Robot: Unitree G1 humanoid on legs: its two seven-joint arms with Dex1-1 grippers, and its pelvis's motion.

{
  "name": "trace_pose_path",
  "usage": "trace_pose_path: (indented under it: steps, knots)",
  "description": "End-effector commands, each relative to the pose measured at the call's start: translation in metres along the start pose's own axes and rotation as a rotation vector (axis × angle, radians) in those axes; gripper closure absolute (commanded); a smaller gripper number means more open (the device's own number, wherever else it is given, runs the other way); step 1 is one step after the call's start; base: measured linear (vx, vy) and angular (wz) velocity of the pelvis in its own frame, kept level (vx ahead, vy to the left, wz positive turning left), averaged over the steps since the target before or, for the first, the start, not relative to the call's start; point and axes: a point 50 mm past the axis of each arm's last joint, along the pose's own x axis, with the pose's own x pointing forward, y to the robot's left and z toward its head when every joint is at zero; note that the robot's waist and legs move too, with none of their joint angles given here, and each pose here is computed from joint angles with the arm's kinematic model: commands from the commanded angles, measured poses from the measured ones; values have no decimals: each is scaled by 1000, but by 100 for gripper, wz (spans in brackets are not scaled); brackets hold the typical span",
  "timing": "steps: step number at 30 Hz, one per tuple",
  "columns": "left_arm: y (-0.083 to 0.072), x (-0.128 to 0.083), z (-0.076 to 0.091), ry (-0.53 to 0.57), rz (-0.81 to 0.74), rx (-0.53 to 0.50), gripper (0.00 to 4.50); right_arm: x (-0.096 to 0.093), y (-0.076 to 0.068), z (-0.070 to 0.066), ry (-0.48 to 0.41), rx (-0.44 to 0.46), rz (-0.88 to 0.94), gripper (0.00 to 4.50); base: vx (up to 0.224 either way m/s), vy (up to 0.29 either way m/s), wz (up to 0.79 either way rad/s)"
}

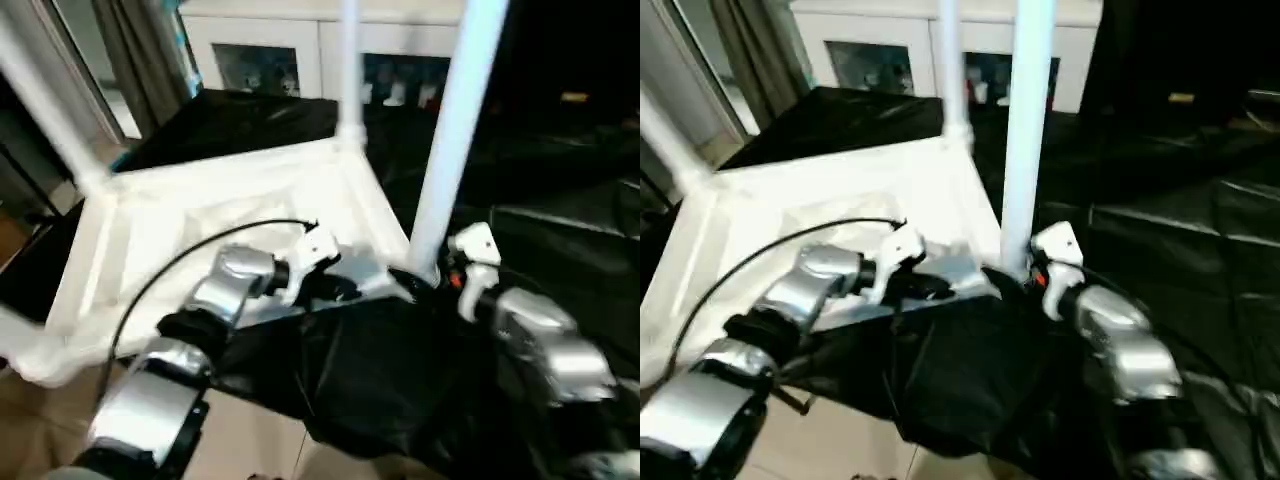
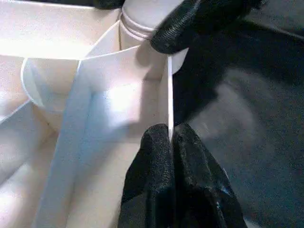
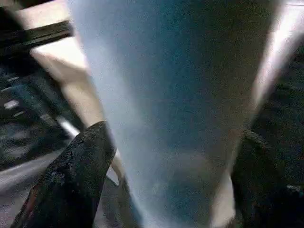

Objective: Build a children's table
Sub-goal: Rotate leg to tighten

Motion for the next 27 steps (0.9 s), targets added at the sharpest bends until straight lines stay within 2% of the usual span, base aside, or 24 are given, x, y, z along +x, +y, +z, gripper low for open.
trace_pose_path:
  steps: [1, 3, 8, 9, 13, 15, 19, 21, 24, 27]
  knots:
    - [-10, 6, -3, 33, -121, 15, 450, 3, 14, -6, 39, 17, 140, 89, 0, 0, 0]
    - [-12, 0, -7, 52, -164, 20, 450, -10, 11, -6, 74, 4, 201, 89, 0, 0, 0]
    - [-14, -7, -11, 62, -196, 23, 450, -20, 10, -6, 108, -7, 257, 89, 0, 0, 0]
    - [-15, -8, -11, 63, -200, 22, 450, -21, 10, -5, 108, -5, 262, 113, 0, 0, 0]
    - [-15, -10, -11, 63, -201, 21, 450, -19, 12, -4, 100, 6, 276, 140, 0, 0, 0]
    - [-16, -9, -11, 54, -196, 16, 450, -16, 18, -7, 101, 21, 295, 165, 0, 0, 0]
    - [-15, -6, -10, 34, -179, 9, 450, -13, 23, -11, 100, 41, 291, 186, 0, 0, 0]
    - [-12, -2, -8, 16, -120, 1, 450, -7, 25, -18, 99, 66, 216, 189, 0, 0, 0]
    - [-10, 0, -6, 7, -88, -4, 450, -4, 24, -20, 96, 76, 167, 194, 0, 0, 0]
    - [-2, 11, 2, -35, 50, -28, 450, 10, 17, -31, 96, 127, -68, 196, 0, 0, 0]
